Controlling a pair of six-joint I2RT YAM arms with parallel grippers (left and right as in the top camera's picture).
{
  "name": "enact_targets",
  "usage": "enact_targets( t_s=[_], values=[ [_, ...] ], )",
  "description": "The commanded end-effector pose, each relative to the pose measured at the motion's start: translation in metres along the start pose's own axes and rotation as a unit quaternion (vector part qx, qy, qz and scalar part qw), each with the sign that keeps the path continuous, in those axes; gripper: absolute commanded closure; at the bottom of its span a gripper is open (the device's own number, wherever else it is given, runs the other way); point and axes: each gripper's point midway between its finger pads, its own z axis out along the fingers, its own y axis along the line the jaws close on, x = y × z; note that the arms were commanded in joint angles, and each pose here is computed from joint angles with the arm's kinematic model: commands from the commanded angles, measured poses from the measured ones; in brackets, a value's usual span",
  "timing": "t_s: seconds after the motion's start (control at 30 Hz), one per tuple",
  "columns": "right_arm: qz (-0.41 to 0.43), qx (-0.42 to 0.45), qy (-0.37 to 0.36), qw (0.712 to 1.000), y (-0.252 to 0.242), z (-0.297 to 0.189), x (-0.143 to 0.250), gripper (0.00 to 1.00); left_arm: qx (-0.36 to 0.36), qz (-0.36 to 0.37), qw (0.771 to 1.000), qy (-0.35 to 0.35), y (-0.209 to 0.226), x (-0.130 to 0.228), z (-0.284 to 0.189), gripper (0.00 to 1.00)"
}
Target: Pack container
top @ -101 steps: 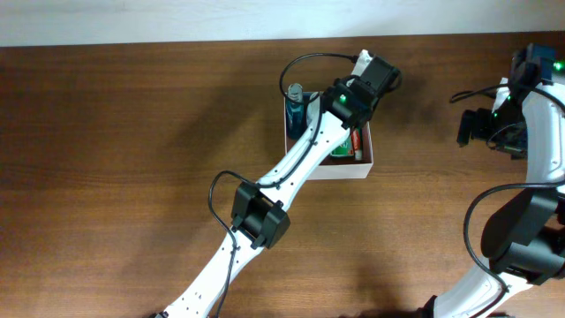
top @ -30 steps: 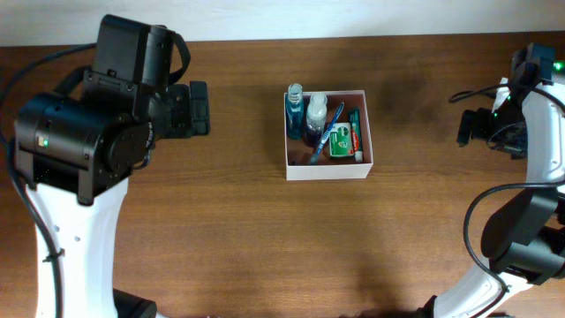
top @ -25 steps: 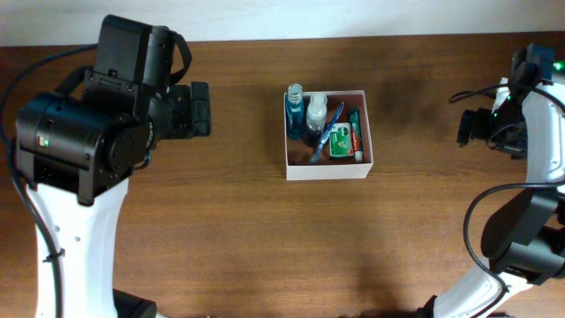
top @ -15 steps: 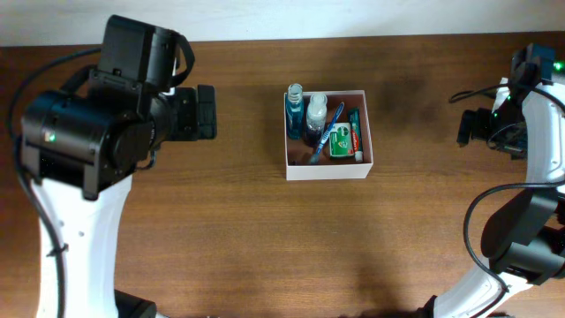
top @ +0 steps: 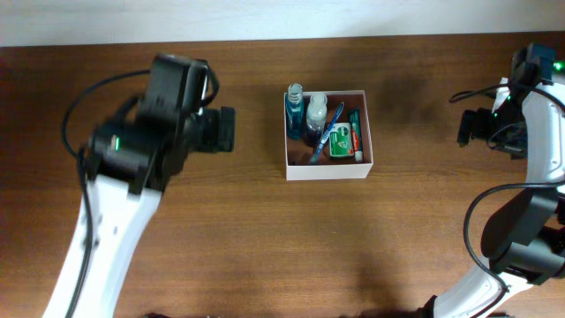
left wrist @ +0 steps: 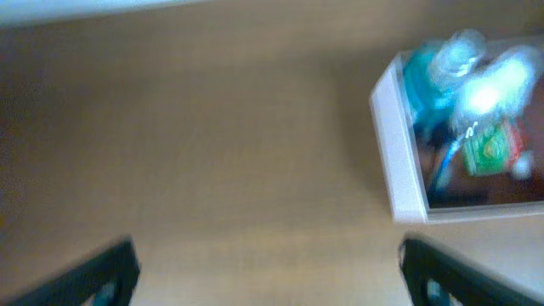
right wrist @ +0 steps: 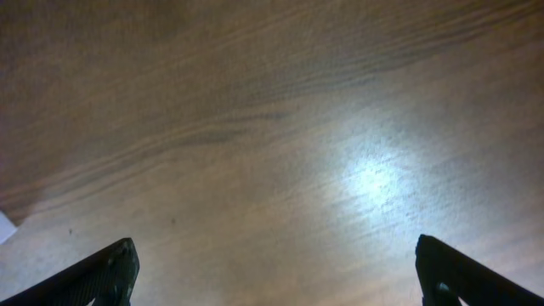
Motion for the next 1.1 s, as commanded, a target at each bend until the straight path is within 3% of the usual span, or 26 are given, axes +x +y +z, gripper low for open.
enact_targets(
  t_s=[0.0, 0.47, 0.83, 1.07],
  values=[
    [0.000, 0.008, -0.022, 1.000, -0.004, -0.014, -0.003, 0.01, 0.030, 0.066, 0.997, -0.041, -0.004, 0.021, -0.009, 0.01],
    [0.000, 0.008, -0.022, 1.000, -0.004, -0.014, -0.003, 0.01, -0.007, 0.020, 0.982, -0.187, 0.036, 0.104, 0.027, 0.01],
    [0.000, 0.008, -0.022, 1.000, -0.004, -0.014, -0.003, 0.01, -0.009, -0.007, 0.938, -0.345, 0.045, 0.126, 0.013, 0.01],
    [0.000, 0.008, -0.022, 1.000, -0.004, -0.014, -0.003, 0.01, -0.032, -0.022, 0.918, -0.394, 0.059, 0.134, -0.003, 0.01]
  ],
)
